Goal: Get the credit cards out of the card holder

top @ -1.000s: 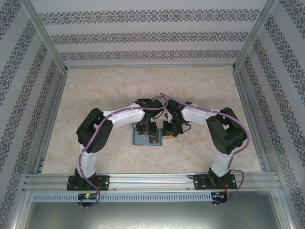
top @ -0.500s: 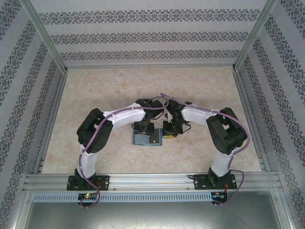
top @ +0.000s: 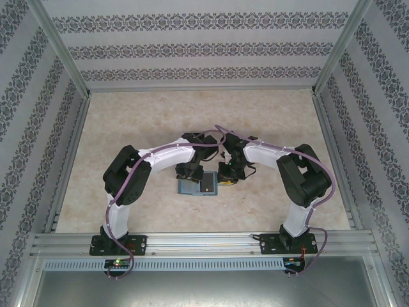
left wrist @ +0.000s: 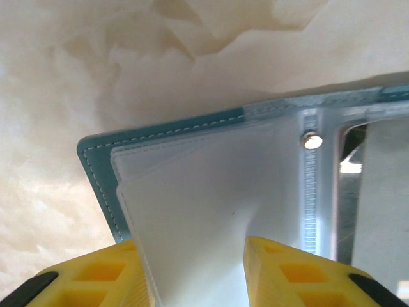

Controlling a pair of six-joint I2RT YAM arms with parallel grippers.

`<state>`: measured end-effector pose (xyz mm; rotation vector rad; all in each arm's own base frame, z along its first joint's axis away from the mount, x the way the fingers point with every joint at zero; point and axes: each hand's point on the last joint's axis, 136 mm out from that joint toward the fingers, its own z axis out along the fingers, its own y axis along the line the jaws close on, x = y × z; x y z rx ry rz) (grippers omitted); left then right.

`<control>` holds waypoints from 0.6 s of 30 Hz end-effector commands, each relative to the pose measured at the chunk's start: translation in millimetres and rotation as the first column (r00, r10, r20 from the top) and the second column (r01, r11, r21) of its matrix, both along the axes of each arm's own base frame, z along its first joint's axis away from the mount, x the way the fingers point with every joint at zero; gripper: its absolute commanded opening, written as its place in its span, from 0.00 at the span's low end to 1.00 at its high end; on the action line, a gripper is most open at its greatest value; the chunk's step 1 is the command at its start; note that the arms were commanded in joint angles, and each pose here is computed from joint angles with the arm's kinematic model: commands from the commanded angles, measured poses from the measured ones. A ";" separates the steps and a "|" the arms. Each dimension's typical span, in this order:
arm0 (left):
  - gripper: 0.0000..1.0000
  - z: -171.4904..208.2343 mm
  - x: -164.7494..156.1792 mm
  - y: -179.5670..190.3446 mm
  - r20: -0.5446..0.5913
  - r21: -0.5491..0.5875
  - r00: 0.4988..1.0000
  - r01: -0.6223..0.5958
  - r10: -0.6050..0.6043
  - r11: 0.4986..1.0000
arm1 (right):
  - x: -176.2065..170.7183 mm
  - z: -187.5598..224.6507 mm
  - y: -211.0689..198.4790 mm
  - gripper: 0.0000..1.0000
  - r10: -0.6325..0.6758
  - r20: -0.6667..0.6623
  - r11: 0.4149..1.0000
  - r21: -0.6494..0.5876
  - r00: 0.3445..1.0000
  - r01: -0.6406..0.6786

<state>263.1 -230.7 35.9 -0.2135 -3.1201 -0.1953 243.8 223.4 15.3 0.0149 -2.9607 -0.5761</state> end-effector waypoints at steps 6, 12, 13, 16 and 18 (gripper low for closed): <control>0.39 -11.2 -18.7 30.9 -0.098 0.081 0.995 0.036 -0.028 0.996 | -8.6 -12.5 -6.7 0.22 0.016 -0.034 0.998 -0.056 0.999 -0.018; 0.37 -3.3 -15.6 39.7 -0.079 0.098 0.996 0.036 -0.028 0.995 | -9.2 -12.1 -7.6 0.22 0.015 -0.035 0.998 -0.060 0.999 -0.017; 0.36 -0.7 -14.3 39.9 -0.072 0.094 0.997 0.034 -0.027 0.995 | -9.0 -11.2 -7.2 0.22 0.016 -0.032 0.998 -0.060 0.999 -0.018; 0.35 9.0 -10.8 39.7 -0.048 0.085 0.998 0.032 -0.028 0.996 | -7.4 -8.8 -6.6 0.22 0.011 -0.024 0.998 -0.057 1.000 -0.013; 0.35 16.5 -7.3 39.6 -0.027 0.081 0.999 0.030 -0.028 0.996 | -7.4 -6.7 -5.6 0.22 0.014 -0.020 0.998 -0.055 1.000 -0.015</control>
